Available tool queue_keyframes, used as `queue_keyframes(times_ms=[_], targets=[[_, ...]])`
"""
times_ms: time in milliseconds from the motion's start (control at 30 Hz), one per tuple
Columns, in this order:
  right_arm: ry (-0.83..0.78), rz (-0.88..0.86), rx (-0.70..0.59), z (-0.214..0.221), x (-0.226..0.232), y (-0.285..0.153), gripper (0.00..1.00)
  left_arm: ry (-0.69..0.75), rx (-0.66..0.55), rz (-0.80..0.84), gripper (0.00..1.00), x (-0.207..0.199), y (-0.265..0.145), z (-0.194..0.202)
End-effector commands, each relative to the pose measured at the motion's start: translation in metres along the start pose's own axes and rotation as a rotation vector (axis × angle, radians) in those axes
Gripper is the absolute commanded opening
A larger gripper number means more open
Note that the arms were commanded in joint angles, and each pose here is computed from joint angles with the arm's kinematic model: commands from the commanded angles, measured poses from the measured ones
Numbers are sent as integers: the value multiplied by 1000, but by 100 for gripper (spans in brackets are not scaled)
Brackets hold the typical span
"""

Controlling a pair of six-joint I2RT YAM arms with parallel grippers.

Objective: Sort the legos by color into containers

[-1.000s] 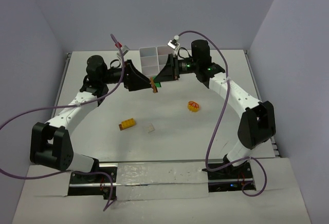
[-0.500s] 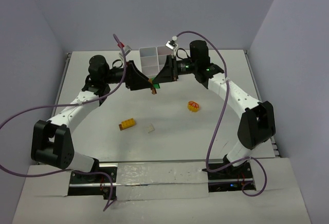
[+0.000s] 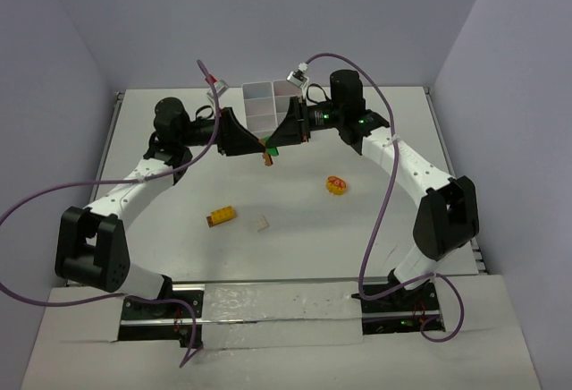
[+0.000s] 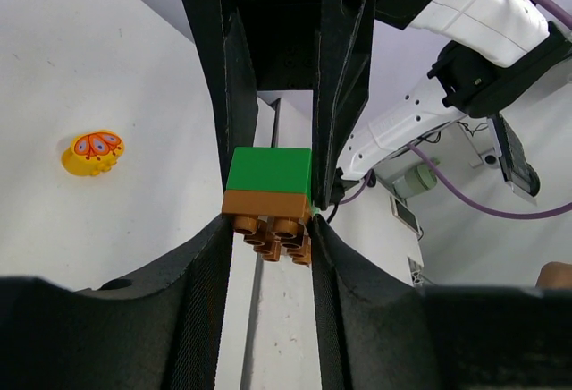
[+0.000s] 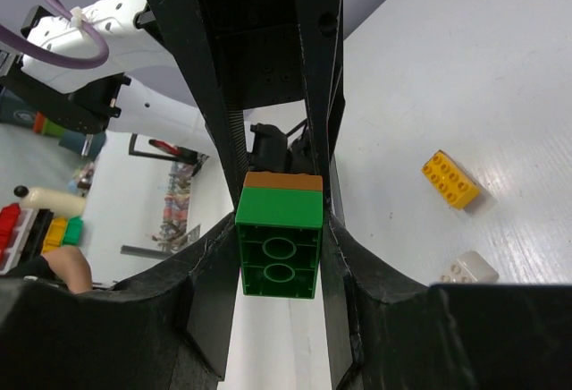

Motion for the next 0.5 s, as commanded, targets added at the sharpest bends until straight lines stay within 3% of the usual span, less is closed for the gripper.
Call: queue_keyframes(times_ms=[0, 300, 467], targets=[[-57, 21, -38, -14, 10, -12, 0, 116, 2, 52, 0, -15, -5, -6], [-114, 100, -93, -45, -5, -44, 0, 119, -35, -54, 0, 9, -33, -8], [-200, 459, -112, -67, -50, -50, 0, 180, -72, -190, 0, 23, -47, -20]])
Point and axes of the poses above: each gripper's point midway between its finger pads, its own y axis out along the fingers, its own x axis along the line the jaws close on, z = x × y, the point moved 6 cm from there along -y, back along the fingers, and after that the axes turned 5 degrees about -y, right-handed, at the moved point
